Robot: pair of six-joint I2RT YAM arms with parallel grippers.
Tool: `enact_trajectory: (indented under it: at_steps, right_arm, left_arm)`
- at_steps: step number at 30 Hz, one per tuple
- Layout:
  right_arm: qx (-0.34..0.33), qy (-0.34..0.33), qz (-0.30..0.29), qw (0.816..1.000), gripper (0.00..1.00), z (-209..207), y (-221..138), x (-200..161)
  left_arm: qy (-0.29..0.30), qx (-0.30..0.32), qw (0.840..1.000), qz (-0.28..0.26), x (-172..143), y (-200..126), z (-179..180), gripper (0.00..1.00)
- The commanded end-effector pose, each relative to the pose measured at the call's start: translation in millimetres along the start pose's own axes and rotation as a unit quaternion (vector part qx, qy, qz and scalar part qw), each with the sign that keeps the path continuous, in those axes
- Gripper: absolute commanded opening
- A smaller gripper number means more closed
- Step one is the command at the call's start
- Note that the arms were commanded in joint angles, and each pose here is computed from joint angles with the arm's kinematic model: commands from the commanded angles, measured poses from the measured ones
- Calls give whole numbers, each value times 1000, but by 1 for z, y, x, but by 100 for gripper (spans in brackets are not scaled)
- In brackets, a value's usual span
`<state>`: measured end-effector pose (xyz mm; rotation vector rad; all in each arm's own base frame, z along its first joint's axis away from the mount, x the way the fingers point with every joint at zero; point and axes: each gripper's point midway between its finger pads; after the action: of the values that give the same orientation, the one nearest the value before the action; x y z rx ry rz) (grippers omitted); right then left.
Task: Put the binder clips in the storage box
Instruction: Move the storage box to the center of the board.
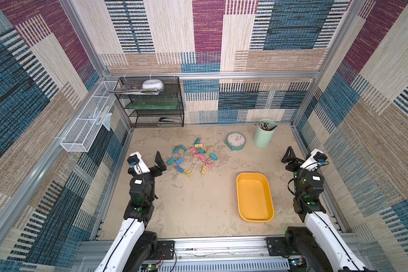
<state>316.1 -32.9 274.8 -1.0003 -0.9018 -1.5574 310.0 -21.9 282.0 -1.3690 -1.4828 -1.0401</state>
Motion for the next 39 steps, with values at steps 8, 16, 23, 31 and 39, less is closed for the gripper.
enact_trajectory:
  at_steps: [8, 16, 23, 31, 39]
  right_arm:
    - [188, 62, 264, 944, 100, 73, -22, -74]
    - [161, 93, 251, 950, 100, 75, -33, -41]
    - [160, 122, 216, 956, 100, 77, -50, -13]
    - [167, 119, 232, 951, 100, 78, -57, -18]
    - [162, 130, 233, 950, 99, 78, -47, -22]
  left_arm:
    - [271, -416, 796, 346, -176, -55, -278, 91]
    - [353, -530, 639, 431, -283, -54, -371, 96]
    - [389, -502, 639, 435, -332, -19, -398, 88]
    - [326, -457, 687, 462, -336, -11, -405, 15]
    - [205, -278, 813, 469, -299, -17, -337, 0]
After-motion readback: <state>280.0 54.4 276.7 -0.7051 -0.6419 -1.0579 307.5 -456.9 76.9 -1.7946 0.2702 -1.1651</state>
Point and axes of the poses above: each gripper's point midway between its finger pads, its own y axis out along the fingers, its own z axis along the line the jaws close on, x = y × z, and after that the axes turned 1 degree about y, right-handed
